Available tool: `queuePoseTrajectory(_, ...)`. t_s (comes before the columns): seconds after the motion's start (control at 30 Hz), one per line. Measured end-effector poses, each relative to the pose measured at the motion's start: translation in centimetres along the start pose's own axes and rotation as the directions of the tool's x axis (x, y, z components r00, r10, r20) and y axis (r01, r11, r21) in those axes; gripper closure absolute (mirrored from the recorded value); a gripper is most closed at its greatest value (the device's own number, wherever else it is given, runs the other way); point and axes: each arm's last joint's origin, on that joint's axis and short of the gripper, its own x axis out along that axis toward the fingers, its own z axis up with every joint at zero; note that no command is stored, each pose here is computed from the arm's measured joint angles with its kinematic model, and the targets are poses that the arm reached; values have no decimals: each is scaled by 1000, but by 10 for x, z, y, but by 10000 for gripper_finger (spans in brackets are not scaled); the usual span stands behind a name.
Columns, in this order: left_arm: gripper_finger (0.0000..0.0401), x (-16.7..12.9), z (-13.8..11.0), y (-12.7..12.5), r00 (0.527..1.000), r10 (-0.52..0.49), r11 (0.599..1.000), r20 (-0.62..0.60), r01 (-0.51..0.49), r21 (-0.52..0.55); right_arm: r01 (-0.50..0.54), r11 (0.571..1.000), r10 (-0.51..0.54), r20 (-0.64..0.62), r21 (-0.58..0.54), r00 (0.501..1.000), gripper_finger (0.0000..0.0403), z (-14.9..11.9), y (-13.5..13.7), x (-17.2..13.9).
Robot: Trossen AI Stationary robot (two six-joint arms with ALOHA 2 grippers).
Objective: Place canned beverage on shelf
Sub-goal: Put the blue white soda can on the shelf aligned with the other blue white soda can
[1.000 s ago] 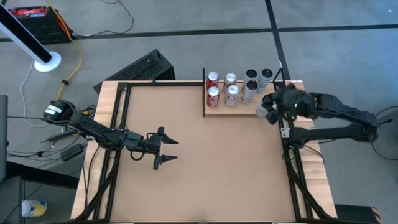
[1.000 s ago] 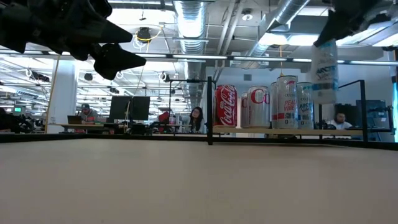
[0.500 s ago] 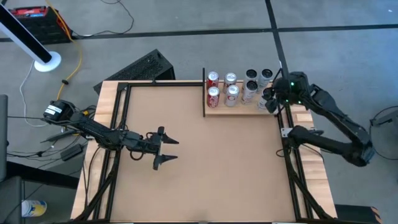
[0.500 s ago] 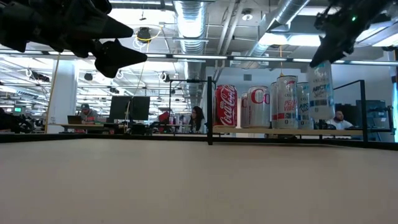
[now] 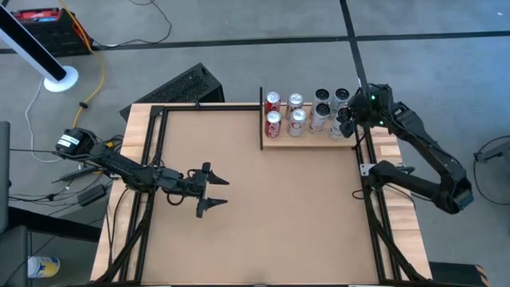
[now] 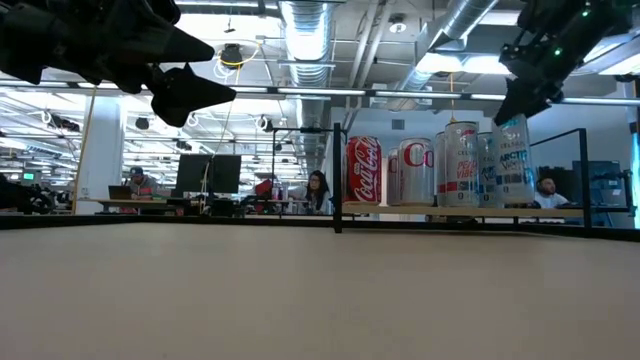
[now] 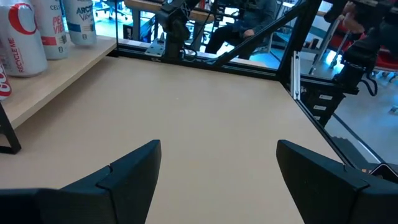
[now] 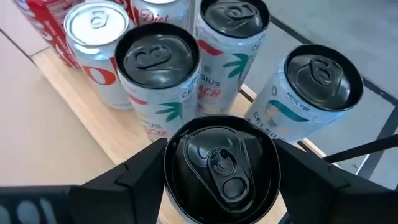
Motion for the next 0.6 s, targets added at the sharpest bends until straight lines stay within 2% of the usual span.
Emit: queuePoseTrajectory(0.6,97,0,0,0,1000,-2,1000,4,2,-15,-10,1000,10,-20,-23,1000,124,0,0,4)
